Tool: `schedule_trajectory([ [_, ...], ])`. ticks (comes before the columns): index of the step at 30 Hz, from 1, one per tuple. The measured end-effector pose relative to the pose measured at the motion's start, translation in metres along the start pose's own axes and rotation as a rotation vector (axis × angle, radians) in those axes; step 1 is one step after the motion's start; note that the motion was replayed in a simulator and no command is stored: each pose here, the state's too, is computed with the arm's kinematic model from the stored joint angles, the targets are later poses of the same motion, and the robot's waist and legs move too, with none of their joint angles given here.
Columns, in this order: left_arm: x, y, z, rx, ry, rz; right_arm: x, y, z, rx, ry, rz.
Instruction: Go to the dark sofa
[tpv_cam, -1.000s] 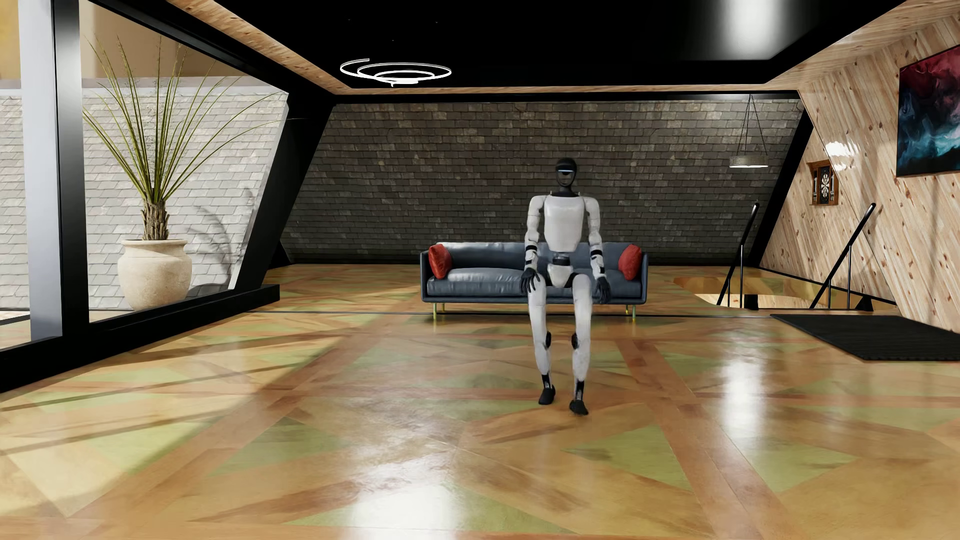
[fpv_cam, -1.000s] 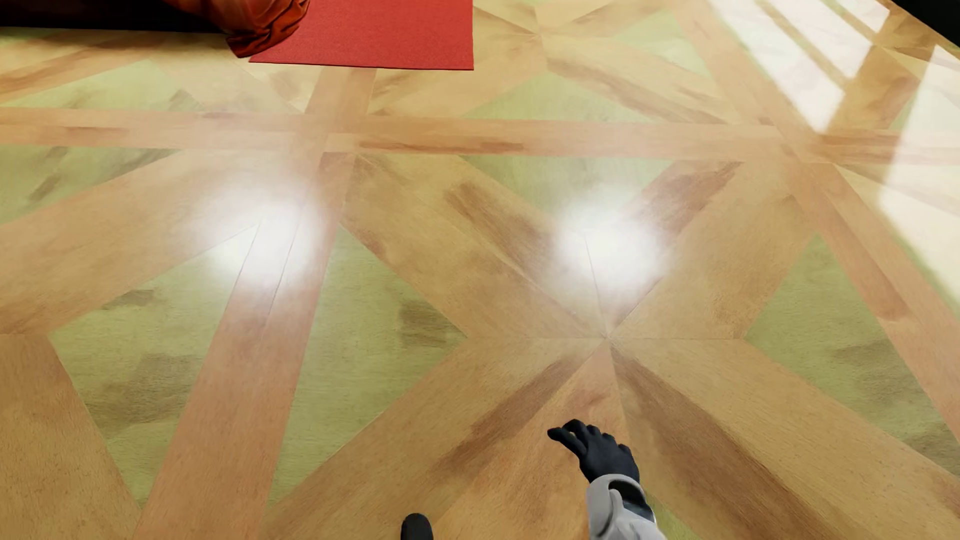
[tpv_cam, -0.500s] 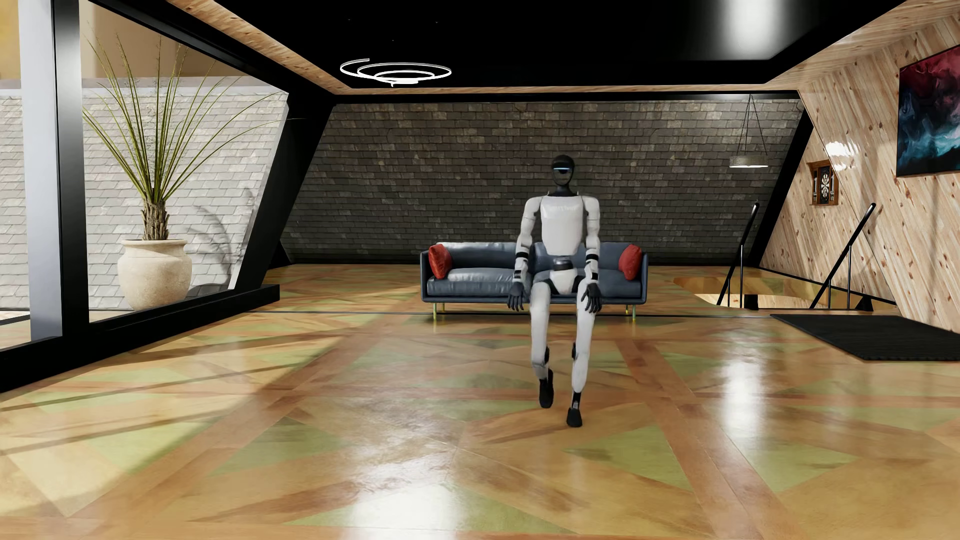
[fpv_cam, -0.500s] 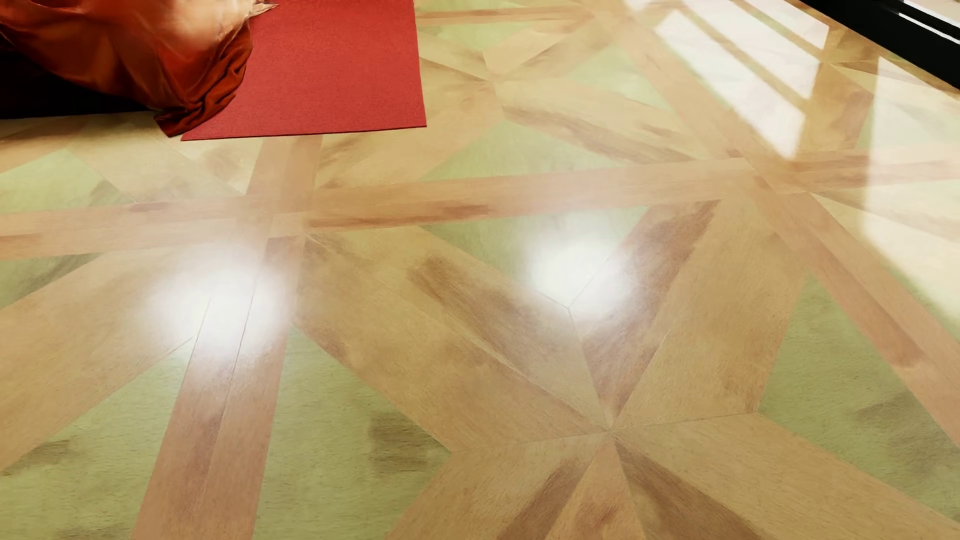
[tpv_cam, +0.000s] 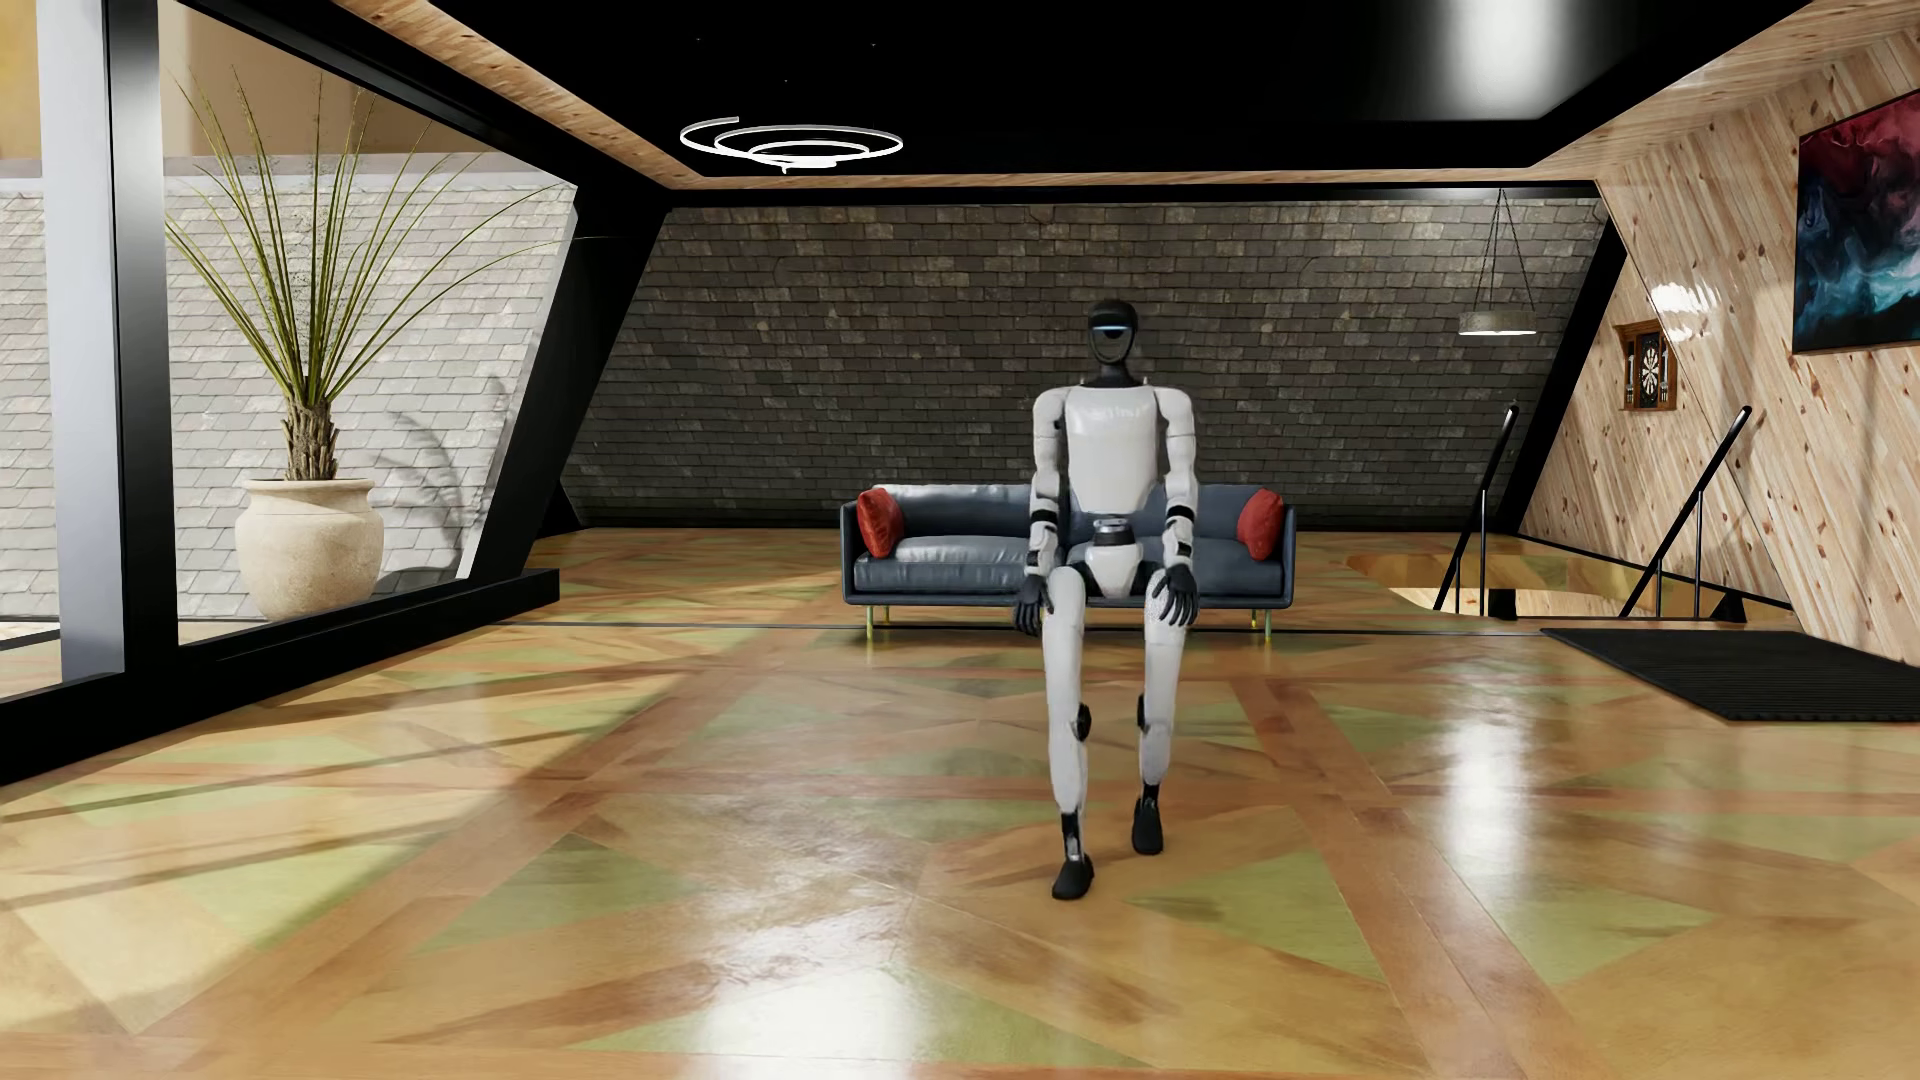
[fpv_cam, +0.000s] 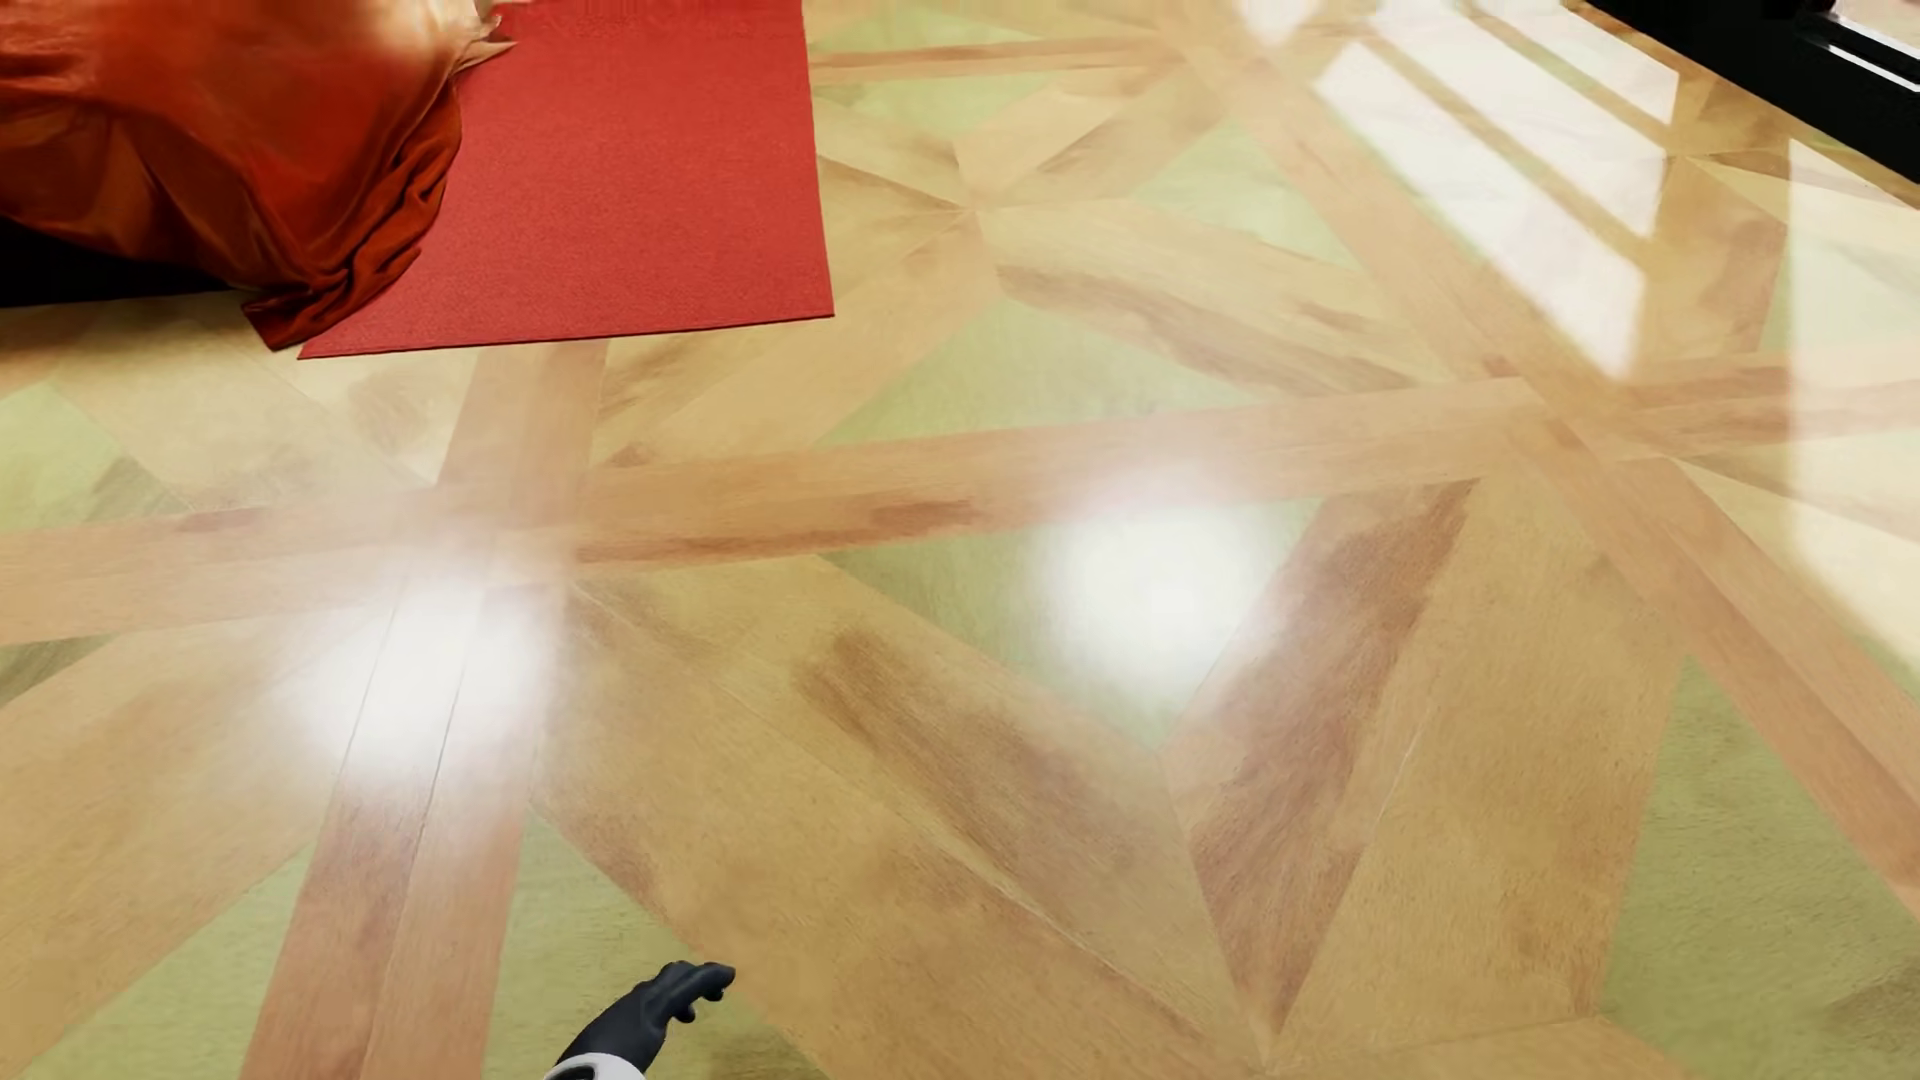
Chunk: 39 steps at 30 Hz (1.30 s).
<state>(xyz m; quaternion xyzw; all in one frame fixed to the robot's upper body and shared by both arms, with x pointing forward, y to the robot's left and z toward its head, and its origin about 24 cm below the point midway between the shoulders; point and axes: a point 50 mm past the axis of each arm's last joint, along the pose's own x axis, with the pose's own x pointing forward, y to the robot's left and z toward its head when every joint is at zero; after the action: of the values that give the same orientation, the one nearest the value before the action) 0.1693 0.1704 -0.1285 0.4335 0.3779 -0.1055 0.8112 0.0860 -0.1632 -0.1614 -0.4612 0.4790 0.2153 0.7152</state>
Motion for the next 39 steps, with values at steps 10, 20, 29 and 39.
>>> schedule_trajectory([
  [10, -0.022, -0.013, -0.078, 0.128, 0.267, -0.106, 0.008, -0.068, 0.063, 0.085, -0.197, -0.267],
  [20, -0.016, -0.004, -0.051, 0.054, 0.158, -0.021, 0.008, -0.071, 0.08, -0.011, -0.27, -0.257],
  [29, -0.007, 0.003, -0.03, -0.085, 0.104, 0.101, 0.01, -0.045, -0.005, -0.236, -0.085, -0.034],
  [39, -0.014, -0.013, -0.048, 0.108, 0.123, -0.055, 0.0, -0.082, 0.045, -0.009, -0.233, -0.3],
])
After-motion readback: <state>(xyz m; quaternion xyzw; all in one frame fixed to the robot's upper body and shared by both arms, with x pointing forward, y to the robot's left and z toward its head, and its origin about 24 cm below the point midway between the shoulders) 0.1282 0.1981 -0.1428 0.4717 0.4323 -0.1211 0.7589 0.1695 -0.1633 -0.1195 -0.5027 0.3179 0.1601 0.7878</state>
